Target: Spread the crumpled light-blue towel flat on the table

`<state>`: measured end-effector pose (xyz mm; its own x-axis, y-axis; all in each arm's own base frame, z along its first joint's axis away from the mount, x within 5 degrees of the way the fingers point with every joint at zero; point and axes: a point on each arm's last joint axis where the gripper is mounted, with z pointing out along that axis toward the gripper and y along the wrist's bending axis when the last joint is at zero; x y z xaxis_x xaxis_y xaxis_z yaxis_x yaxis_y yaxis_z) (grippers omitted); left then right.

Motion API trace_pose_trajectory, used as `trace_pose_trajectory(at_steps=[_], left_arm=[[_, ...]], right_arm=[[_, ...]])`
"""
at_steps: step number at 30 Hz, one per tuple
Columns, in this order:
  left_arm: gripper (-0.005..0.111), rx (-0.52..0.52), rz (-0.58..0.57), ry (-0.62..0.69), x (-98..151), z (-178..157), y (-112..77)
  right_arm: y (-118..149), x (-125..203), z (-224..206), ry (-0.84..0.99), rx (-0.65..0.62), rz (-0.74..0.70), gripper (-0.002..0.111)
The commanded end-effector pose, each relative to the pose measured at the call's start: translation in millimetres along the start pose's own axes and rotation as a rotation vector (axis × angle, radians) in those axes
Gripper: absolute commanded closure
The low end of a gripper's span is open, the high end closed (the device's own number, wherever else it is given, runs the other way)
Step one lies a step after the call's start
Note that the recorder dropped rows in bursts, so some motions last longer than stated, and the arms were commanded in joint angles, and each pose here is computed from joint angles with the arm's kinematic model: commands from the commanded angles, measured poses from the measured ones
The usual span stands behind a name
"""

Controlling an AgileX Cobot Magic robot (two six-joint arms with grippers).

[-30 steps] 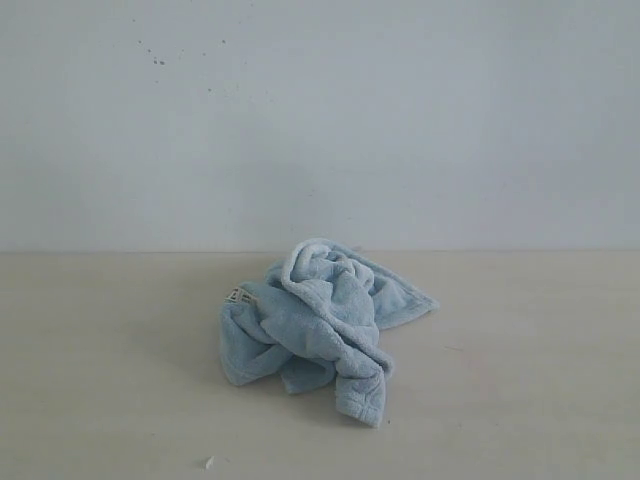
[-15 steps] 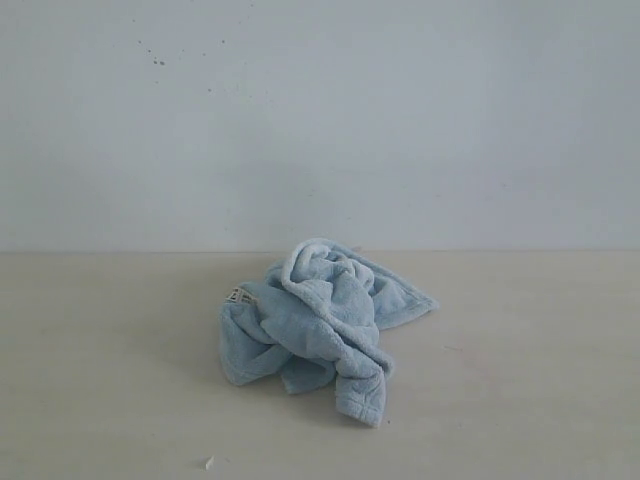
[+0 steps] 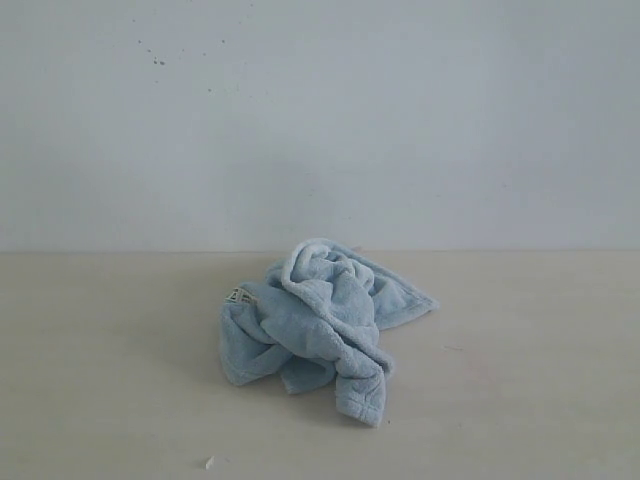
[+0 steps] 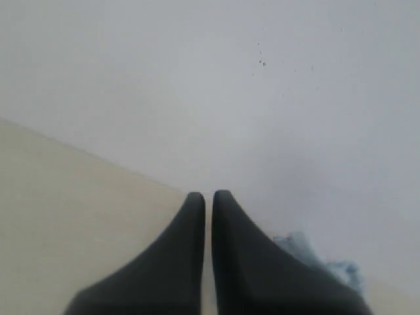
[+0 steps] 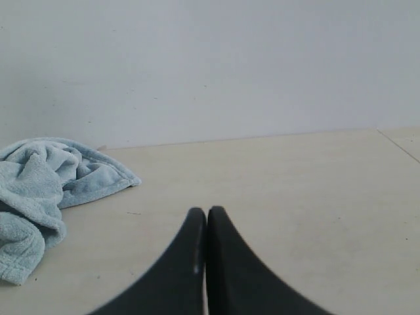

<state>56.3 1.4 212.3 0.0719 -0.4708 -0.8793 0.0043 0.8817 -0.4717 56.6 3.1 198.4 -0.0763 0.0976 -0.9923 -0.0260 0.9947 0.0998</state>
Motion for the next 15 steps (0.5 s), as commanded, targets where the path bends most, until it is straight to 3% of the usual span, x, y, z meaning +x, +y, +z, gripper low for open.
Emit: trace_pose_trajectory(at_steps=[1, 3, 6, 10, 15], left_arm=[[0.103, -0.001, -0.473, 0.042, 5, 0, -0.3], [0.103, 0.005, -0.533, 0.17, 8, -2, -7.8], [0.103, 0.117, -0.466, 0.296, 1, -9, -28.2], [0.103, 0.348, -0.364, 0.195, -21, -14, -50.5], [0.103, 0.483, -0.305, 0.115, -36, -20, -64.2]], right_arm=[[0, -1, 0, -0.014, 0.001, -0.004, 0.108], [0, -1, 0, -0.014, 0.001, -0.004, 0.108], [0, -1, 0, -0.014, 0.001, -0.004, 0.108], [0, -1, 0, -0.014, 0.001, -0.004, 0.108], [0, -1, 0, -0.014, 0.001, -0.004, 0.108]])
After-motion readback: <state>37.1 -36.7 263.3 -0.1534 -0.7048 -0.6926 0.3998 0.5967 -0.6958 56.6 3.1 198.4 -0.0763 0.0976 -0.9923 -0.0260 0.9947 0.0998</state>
